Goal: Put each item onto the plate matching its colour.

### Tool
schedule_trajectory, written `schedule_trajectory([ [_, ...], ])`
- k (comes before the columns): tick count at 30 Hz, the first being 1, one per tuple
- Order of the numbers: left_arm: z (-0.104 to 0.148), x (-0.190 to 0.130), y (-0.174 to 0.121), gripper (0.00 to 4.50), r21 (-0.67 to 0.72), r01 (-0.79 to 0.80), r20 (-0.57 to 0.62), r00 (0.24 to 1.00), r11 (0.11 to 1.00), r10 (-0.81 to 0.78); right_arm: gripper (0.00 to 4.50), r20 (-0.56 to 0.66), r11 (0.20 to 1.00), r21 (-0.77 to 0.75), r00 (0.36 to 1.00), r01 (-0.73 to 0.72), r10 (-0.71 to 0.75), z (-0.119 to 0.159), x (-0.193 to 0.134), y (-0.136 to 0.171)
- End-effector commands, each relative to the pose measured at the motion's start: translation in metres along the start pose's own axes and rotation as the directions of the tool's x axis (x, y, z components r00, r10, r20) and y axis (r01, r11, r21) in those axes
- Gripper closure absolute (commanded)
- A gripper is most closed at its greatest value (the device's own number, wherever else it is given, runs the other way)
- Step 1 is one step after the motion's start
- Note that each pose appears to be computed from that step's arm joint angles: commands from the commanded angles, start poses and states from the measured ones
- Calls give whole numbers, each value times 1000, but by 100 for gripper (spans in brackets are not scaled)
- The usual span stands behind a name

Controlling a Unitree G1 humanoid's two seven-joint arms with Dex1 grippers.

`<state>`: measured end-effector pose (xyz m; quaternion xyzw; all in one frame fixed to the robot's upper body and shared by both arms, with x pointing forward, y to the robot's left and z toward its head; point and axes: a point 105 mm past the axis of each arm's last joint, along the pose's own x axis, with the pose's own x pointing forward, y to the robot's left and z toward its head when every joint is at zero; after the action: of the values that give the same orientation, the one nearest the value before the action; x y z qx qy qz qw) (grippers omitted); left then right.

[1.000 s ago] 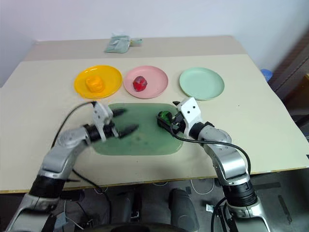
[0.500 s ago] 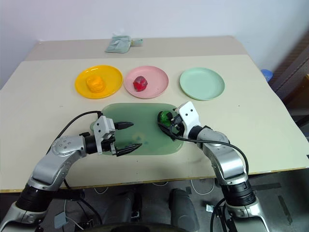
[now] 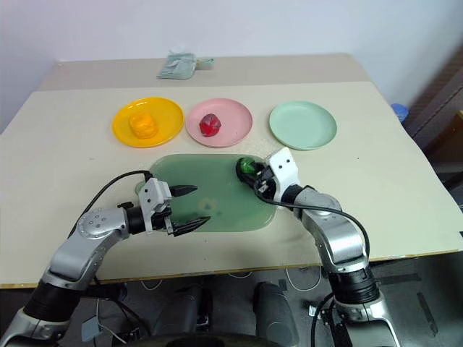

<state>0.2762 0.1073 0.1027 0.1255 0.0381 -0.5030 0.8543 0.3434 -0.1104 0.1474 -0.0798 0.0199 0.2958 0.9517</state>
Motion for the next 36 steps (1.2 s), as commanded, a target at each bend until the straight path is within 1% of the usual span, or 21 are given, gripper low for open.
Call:
schedule_trajectory([
  [1, 14, 1, 6, 0, 14, -39, 58, 998, 999, 38, 235, 66, 966, -15, 965, 257, -255, 22, 4, -56],
  [4, 19, 5, 7, 0, 6, -47, 75, 996, 999, 46, 235, 25, 917, -25, 917, 398, -397, 20, 12, -95],
  [7, 21, 8, 5, 0, 8, -47, 76, 996, 999, 46, 235, -27, 875, 18, 875, 485, -484, 14, 20, -125],
  [9, 22, 8, 6, 0, 8, -52, 77, 996, 999, 52, 235, -62, 858, 13, 857, 513, -511, 7, 24, -138],
  [12, 23, 6, 7, 0, 7, -71, 77, 995, 997, 70, 235, -62, 855, 18, 854, 518, -516, 5, 29, -147],
  [15, 23, 2, 8, 0, 3, -97, 71, 993, 995, 97, 149, -28, 854, 50, 856, 517, -516, 9, 31, -154],
  [18, 24, -3, 9, 0, -4, -121, 70, 990, 993, 121, 5, 0, 858, 42, 859, 511, -512, 14, 31, -155],
  [21, 25, -9, 13, 0, -10, -162, 72, 984, 987, 162, 5, 68, 866, 4, 864, 500, -499, 23, 26, -152],
  [23, 24, -17, 21, 0, -14, -213, 70, 974, 977, 214, 5, 144, 894, -20, 886, 448, -441, 34, 22, -144],
  [25, 23, -32, 36, 0, -30, -298, 64, 952, 954, 299, 5, 205, 935, -82, 924, 344, -322, 41, 15, -126],
  [28, 19, -61, 54, 0, -63, -409, 53, 910, 911, 412, 5, 221, 978, -135, 967, 161, -128, 37, -3, -97],
  [30, 10, -86, 61, 0, -71, -465, 17, 884, 883, 467, 5, 203, 994, -110, 979, 2, 21, 28, -25, -77],
  [32, 3, -100, 63, 0, -68, -492, -12, 870, 868, 492, 5, 168, 990, -113, 981, -84, 102, 21, -41, -66],
  [34, -4, -115, 64, 0, -71, -517, -42, 856, 853, 515, 5, 106, 982, -130, 983, -136, 150, 9, -56, -61],
  [36, -11, -129, 65, 0, -75, -546, -69, 838, 834, 542, 5, 45, 982, -125, 988, -141, 147, -2, -69, -65],
])
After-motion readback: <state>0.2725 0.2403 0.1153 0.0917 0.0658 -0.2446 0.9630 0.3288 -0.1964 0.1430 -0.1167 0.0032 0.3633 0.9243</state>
